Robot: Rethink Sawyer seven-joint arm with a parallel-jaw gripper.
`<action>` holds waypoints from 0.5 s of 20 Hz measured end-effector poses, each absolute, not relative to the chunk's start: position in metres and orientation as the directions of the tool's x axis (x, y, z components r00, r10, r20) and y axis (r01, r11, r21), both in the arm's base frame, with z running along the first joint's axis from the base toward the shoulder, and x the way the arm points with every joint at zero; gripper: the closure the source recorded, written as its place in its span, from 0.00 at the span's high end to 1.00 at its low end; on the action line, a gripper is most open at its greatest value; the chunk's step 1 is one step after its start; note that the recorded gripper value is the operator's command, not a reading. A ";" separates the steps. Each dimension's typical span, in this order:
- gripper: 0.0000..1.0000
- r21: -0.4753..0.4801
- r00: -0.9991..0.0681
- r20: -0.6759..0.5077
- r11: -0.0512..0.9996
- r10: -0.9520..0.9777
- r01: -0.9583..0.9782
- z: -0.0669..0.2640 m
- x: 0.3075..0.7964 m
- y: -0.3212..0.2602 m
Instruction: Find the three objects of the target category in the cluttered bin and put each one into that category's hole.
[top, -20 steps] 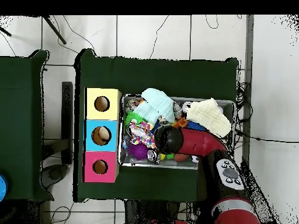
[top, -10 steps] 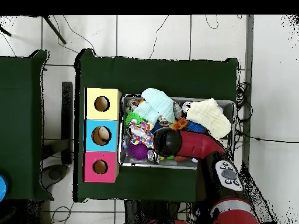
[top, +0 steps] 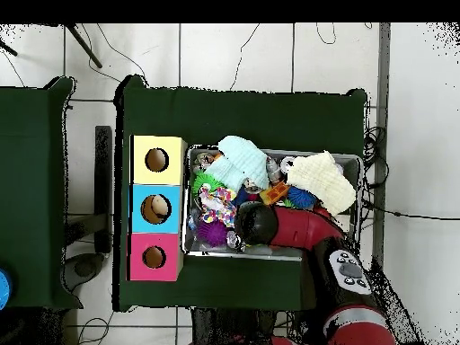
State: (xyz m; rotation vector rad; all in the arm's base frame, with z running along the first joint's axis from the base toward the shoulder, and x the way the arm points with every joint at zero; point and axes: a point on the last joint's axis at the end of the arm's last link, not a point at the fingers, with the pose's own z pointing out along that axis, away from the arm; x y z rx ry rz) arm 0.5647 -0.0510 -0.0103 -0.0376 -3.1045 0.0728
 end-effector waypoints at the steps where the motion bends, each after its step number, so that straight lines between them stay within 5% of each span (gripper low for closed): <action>1: 0.00 -0.049 -0.999 0.024 0.999 0.024 0.022 -0.012 0.564 -0.052; 10: 0.00 -0.052 -1.000 0.004 0.998 0.022 0.021 -0.016 0.565 -0.054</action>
